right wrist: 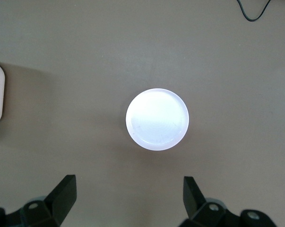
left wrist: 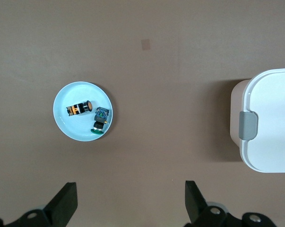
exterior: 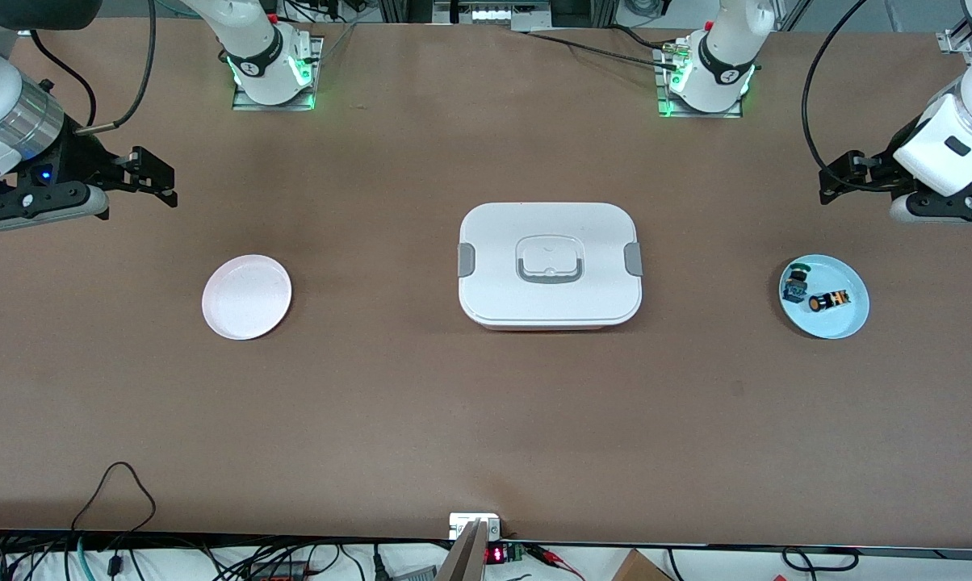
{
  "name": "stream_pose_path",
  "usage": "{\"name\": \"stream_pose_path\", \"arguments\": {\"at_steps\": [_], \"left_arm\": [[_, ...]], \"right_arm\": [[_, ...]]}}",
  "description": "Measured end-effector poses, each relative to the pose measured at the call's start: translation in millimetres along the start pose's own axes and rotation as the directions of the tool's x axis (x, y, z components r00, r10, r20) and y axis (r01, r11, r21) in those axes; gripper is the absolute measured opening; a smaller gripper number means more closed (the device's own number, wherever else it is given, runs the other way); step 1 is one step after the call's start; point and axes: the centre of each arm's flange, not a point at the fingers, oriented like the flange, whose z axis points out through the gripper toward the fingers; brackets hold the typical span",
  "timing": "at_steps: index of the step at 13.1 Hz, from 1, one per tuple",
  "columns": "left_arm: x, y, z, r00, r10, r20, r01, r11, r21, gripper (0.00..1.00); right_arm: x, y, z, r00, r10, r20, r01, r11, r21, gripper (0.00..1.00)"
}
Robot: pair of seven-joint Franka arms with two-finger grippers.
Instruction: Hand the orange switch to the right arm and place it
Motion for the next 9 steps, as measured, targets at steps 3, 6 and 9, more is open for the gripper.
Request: {"name": "stream_pose_path", "arguments": {"at_steps": [3, 6, 9], "left_arm": [[0.6, -0.2, -2.2, 1.0, -0.001, -0.005, 0.001, 1.0, 0.0, 1.0], [1.1, -0.3, -2.6, 1.0, -0.001, -0.006, 0.001, 1.0, 0.0, 1.0], [2.3, -0.2, -1.2, 1.0, -0.001, -0.003, 0.001, 1.0, -0.001, 1.0]], "right_arm": [[0.0, 0.0, 0.0, 1.0, 0.0, 0.0, 0.0, 1.0, 0.0, 1.0], [0.1, 0.0, -0.1, 1.0, 0.0, -0.001, 0.0, 1.0, 0.0, 1.0], [0.0, 0.0, -0.1, 1.0, 0.0, 0.0, 0.0, 1.0, 0.0, 1.0]]}}
